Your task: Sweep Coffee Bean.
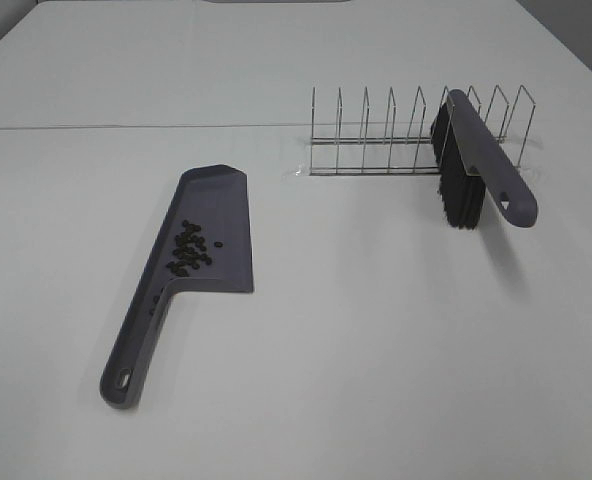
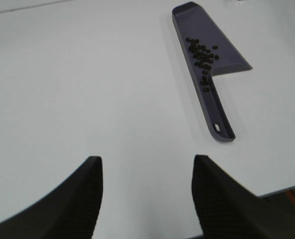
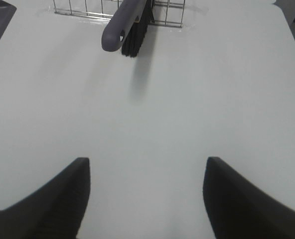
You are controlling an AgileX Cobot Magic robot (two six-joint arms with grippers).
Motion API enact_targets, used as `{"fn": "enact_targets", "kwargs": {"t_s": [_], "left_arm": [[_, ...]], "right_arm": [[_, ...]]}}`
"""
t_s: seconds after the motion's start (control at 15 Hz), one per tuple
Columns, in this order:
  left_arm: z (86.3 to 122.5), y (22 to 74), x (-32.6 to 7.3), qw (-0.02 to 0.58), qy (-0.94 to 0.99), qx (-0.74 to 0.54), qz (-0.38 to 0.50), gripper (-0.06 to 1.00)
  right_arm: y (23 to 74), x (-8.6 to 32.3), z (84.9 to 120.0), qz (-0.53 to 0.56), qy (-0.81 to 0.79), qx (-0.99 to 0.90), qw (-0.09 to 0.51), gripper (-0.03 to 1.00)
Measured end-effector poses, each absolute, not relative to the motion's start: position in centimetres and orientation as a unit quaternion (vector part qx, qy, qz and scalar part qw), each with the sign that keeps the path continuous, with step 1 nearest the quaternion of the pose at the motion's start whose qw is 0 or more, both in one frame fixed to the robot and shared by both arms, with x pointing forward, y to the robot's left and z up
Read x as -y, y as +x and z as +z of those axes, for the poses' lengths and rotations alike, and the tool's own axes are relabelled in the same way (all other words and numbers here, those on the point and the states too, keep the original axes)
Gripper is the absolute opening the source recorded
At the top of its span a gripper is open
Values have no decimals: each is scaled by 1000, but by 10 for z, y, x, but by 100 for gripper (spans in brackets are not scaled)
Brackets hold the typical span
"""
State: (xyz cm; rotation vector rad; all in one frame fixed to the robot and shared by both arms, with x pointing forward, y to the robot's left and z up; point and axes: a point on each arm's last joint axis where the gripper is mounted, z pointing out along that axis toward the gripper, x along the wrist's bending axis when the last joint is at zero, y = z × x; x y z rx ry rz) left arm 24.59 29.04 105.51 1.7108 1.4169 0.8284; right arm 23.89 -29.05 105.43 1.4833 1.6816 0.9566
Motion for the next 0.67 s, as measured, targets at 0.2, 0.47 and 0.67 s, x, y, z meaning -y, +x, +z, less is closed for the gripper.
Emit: {"fn": "enact_targets", "kwargs": {"t_s": [0.2,0.47,0.67], "left_arm": [[1055,232,-291,405,661,-528,346,53],[1055,232,-291,407,663,-526,344,53],[1055,232,-291,407,664,-525,344,53]], "right_arm": [[232,290,1054,382,562,-639,360,63],[231,290,1054,382,562,-639,361,63],[231,290,1054,382,562,-639,361,63]]}}
